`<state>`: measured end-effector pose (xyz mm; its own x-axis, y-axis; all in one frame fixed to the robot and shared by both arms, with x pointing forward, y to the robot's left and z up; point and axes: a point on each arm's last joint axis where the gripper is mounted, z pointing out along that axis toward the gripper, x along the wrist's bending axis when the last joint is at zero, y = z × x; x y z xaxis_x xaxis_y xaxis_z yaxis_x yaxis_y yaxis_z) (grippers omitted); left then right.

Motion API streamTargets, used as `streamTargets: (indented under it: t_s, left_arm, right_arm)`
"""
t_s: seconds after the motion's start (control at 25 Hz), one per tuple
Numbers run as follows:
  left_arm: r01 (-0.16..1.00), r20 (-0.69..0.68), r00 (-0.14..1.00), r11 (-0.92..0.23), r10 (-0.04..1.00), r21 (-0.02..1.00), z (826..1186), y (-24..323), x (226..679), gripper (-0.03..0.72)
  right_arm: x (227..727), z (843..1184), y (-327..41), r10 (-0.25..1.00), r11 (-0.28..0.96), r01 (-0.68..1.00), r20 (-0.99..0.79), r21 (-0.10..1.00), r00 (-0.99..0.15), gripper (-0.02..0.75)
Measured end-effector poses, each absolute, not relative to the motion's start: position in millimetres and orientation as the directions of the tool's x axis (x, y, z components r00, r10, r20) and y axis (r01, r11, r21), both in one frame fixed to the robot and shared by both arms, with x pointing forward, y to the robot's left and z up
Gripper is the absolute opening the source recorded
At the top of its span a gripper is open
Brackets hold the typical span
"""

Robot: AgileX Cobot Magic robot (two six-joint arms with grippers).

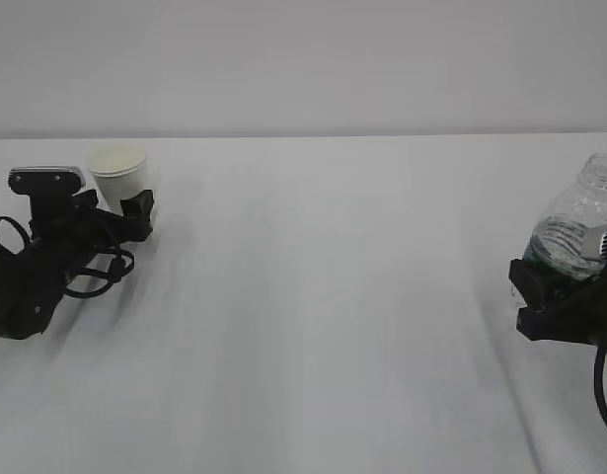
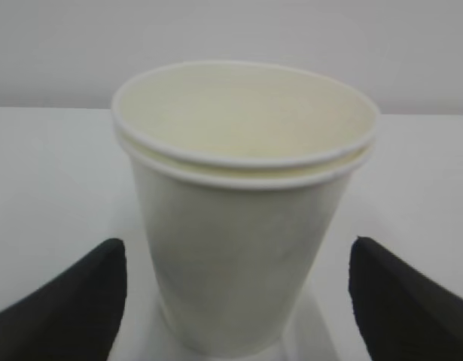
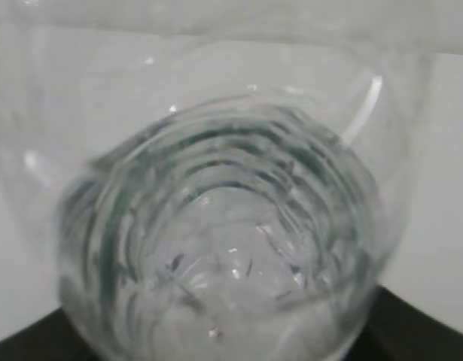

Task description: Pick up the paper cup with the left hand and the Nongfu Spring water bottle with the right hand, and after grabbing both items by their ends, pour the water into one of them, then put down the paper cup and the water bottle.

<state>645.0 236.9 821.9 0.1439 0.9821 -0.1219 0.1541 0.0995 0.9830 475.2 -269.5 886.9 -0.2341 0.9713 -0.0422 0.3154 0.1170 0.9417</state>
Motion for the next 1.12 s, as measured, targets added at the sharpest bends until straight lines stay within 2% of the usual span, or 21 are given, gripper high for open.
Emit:
streamTargets:
  t_s: [0.28, 0.44, 1.12]
  left_arm:
    - [0.102, -0.102, 0.198, 0.083, 0.975, 0.991, 826, 230, 662, 0.690]
    - [0.112, -0.091, 0.227, 0.067, 0.970, 0.991, 816, 227, 664, 0.691]
    - [0.054, -0.083, 0.236, 0.072, 0.968, 0.996, 824, 224, 680, 0.691]
  right_arm:
    - [475, 887, -269, 0.970, 0.120, 0.315, -0.043, 0.942, -0.240, 0.417]
    - [475, 887, -269, 0.970, 0.120, 0.315, -0.043, 0.942, -0.241, 0.417]
    - [475, 887, -269, 0.969, 0.121, 0.314, -0.043, 0.942, -0.242, 0.417]
